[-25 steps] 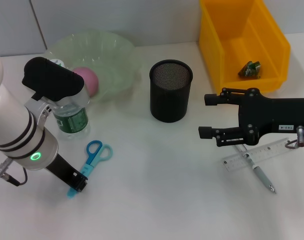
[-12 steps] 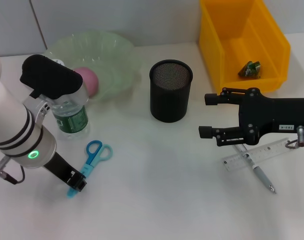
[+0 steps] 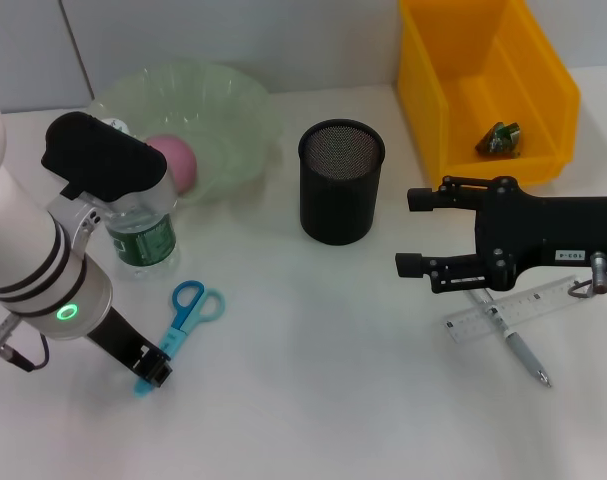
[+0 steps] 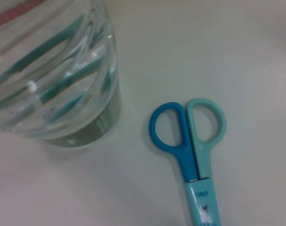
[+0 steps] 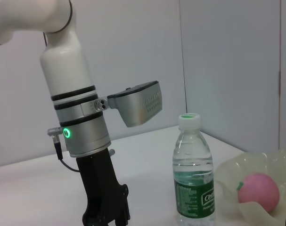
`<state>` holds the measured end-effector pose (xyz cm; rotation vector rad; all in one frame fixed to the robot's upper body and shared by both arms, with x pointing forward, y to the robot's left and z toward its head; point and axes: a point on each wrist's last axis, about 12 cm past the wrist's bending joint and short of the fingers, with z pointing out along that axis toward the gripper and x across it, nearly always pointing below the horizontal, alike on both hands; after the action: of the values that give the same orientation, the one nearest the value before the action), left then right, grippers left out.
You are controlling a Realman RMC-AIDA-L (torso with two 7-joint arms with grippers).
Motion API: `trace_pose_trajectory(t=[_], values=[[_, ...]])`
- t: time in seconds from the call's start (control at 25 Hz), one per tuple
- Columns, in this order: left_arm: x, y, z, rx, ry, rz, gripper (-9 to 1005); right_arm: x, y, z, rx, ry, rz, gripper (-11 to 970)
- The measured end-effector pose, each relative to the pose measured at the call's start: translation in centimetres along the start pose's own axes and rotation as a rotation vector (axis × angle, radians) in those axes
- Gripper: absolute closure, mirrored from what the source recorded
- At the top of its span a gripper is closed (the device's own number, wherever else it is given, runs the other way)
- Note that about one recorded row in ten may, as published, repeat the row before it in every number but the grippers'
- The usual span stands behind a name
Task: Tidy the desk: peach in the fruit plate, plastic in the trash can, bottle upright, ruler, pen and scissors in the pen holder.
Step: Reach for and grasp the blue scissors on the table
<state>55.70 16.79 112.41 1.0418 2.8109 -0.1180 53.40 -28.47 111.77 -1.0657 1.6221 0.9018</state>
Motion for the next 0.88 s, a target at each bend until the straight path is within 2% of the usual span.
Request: trace_pose_trajectory(t=[0.88], values=[[0.07, -0.15, 0.20, 0.002, 0.009, 0.005, 698, 0.11, 0.04, 0.29, -0.007, -0.006, 0.005, 132]])
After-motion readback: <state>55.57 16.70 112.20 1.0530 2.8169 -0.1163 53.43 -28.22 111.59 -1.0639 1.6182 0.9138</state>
